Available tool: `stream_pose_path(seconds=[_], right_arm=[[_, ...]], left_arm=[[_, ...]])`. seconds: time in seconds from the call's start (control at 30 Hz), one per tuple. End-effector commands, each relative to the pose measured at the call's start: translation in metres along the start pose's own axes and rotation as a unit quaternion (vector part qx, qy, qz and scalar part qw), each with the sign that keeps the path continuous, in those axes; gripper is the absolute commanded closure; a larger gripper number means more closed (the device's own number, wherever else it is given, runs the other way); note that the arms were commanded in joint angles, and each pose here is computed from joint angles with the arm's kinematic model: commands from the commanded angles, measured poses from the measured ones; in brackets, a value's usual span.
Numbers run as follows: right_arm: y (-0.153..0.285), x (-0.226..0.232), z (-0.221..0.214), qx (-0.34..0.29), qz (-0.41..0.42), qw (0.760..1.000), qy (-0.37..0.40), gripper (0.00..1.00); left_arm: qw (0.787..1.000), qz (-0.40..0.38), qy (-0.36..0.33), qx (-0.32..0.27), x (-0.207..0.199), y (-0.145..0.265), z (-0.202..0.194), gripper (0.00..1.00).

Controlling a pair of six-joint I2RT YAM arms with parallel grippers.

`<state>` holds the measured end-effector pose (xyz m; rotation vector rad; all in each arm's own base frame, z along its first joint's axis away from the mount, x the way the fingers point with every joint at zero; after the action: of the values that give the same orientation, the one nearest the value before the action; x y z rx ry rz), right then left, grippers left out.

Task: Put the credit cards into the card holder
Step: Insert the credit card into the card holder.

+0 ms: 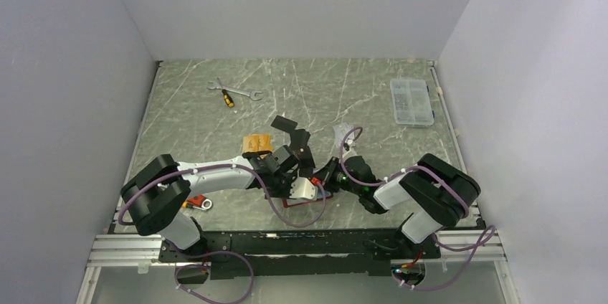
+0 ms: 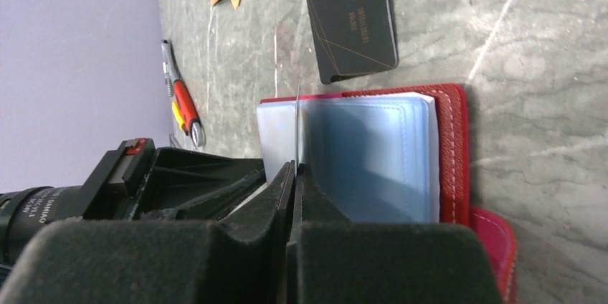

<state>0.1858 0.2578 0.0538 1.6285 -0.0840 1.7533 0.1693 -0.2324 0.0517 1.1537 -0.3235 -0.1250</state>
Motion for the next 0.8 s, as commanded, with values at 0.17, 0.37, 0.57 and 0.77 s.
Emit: stream_pose_path(seconds=[0.17,0.37,0.57,0.77], right_arm=[[0.017,-0.01,-0.004,-0.013,-0.001,1.0,-0.001,1.0],[0.018,-0.015,-0.01,0.003,-0.004,1.0,0.003,1.0],[0.008,-0.015,-0.015,0.028,0.001,1.0,0.001,1.0],[0.004,-0.019,-0.018,0.047,-0.007,0.999,0.005,1.0]], left_arm=[[0.993,-0.106,0.035,0.03,-0.054,-0.021,-0.022,1.0],[0.994,-0.101,0.037,0.029,-0.051,-0.022,-0.02,1.0],[0.994,-0.097,0.033,0.029,-0.048,-0.021,-0.019,1.0],[0.995,-0.089,0.031,0.034,-0.046,-0.021,-0.02,1.0]])
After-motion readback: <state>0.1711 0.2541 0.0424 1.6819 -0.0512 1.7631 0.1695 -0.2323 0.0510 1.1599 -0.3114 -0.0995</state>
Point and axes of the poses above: each gripper's point midway between its finger pads, its own y axis back along the fingers, its own x axis along the line the jaws close on, z = x × y, the point moved 4 cm from there along y, back along the fingers, and after that the axes turned 7 degrees about -y, right-handed, at the moved point
